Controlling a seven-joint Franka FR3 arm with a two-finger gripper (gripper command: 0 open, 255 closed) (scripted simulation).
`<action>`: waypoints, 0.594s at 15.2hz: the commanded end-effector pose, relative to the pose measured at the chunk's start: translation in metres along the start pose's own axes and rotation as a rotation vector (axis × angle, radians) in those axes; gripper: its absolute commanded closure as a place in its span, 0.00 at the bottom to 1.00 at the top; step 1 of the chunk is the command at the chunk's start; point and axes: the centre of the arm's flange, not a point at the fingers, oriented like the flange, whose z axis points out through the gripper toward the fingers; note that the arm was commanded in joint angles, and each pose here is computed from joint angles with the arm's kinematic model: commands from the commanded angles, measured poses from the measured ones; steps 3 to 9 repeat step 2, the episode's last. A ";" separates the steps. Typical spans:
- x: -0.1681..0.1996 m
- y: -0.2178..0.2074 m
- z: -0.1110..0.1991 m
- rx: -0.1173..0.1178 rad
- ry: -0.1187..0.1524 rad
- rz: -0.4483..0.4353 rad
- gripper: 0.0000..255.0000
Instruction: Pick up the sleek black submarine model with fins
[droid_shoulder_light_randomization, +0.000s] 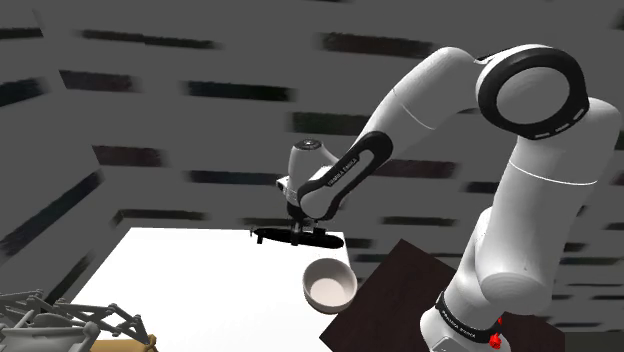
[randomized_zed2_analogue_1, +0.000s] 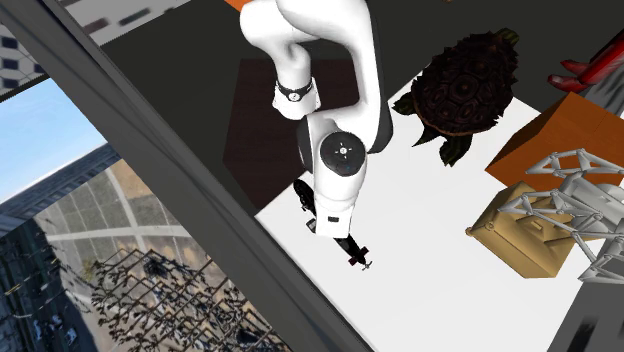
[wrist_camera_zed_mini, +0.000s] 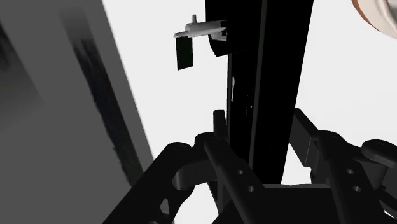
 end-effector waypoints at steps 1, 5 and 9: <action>0.000 0.000 -0.006 0.000 0.000 0.000 1.00; 0.000 0.000 -0.006 0.000 0.000 0.000 1.00; 0.000 0.000 -0.006 0.000 0.000 0.000 1.00</action>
